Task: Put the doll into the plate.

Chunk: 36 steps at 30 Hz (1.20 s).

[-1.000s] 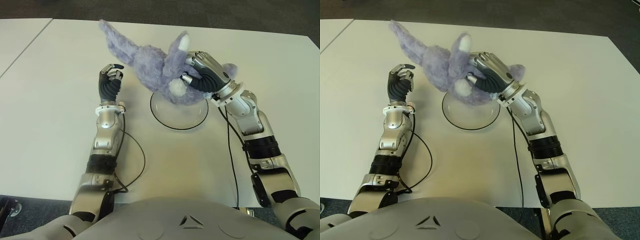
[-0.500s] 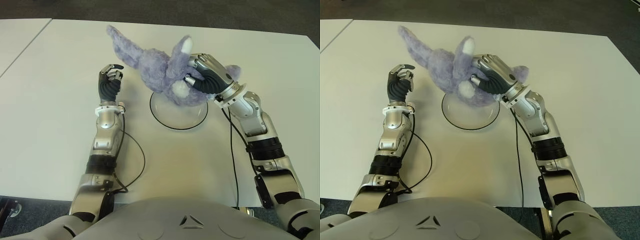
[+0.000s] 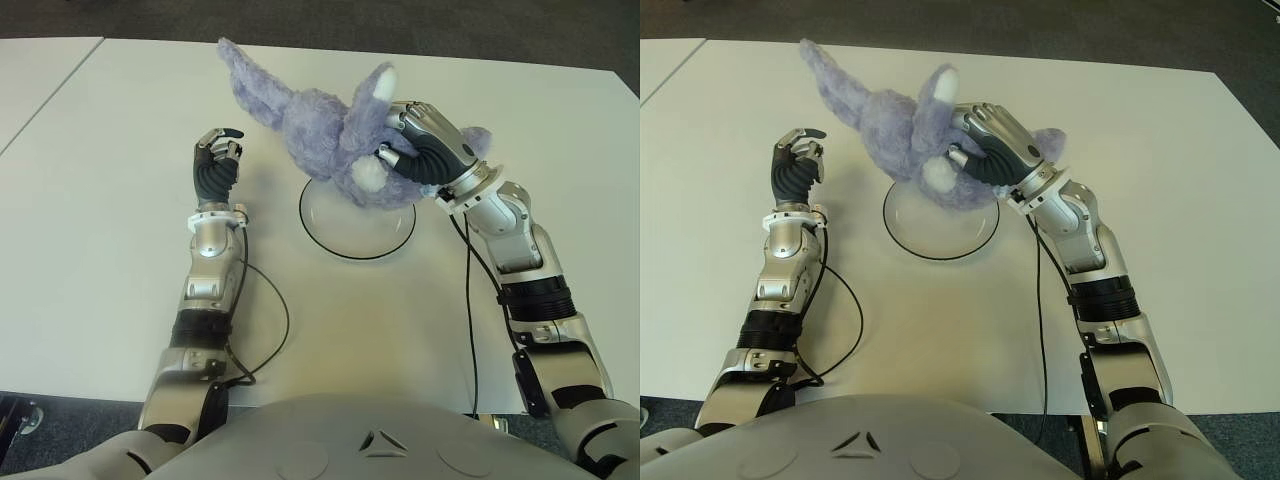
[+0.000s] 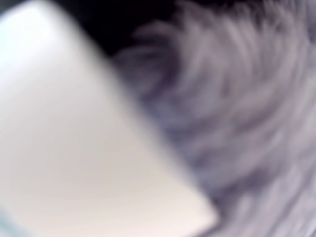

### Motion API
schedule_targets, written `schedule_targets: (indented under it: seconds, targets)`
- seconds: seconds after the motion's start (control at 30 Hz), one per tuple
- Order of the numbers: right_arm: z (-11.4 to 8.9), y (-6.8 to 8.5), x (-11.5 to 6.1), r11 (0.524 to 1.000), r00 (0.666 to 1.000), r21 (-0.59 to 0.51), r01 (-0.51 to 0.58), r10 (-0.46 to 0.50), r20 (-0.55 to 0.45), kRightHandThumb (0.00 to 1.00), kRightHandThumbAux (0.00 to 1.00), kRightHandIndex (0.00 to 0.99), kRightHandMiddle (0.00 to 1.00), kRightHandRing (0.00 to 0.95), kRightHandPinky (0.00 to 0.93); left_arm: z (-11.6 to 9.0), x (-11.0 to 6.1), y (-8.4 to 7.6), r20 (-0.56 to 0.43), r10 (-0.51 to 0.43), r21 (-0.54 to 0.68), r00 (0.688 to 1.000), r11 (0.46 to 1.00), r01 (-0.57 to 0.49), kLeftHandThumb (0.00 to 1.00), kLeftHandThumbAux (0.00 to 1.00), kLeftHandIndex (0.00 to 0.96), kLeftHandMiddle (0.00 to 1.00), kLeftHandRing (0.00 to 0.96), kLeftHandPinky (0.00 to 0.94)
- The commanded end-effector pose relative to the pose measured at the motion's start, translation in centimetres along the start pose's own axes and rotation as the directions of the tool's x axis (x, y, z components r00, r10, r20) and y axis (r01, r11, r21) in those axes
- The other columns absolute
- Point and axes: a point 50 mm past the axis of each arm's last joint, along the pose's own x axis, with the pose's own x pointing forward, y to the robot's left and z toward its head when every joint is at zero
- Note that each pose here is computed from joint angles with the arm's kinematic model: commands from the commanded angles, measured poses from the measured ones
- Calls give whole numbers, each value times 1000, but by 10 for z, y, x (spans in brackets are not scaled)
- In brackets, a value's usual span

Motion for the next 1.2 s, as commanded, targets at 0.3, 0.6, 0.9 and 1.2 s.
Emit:
schedule_targets:
  seconds: [0.3, 0.6, 0.9, 1.2]
  targets:
    - [-3, -4, -8, 1000, 1000, 2, -17, 17, -21, 853, 680, 392, 523, 861, 807, -30, -21, 8, -127, 36, 0, 991, 999, -37, 710, 705, 442, 864, 874, 868]
    - [-3, -6, -11, 999, 999, 15, -39, 39, -23, 853, 680, 392, 522, 857, 799, -30, -20, 10, -119, 45, -4, 992, 999, -45, 710, 705, 442, 865, 875, 867]
    - [-3, -5, -15, 997, 997, 45, -69, 69, -16, 853, 681, 392, 520, 850, 786, -32, -20, 11, -126, 46, -1, 991, 999, -47, 711, 704, 443, 862, 871, 864]
    - [-4, -3, -18, 993, 993, 39, -108, 110, -35, 854, 680, 392, 521, 841, 753, -32, -20, 12, -123, 49, -6, 991, 999, -50, 711, 704, 442, 862, 874, 866]
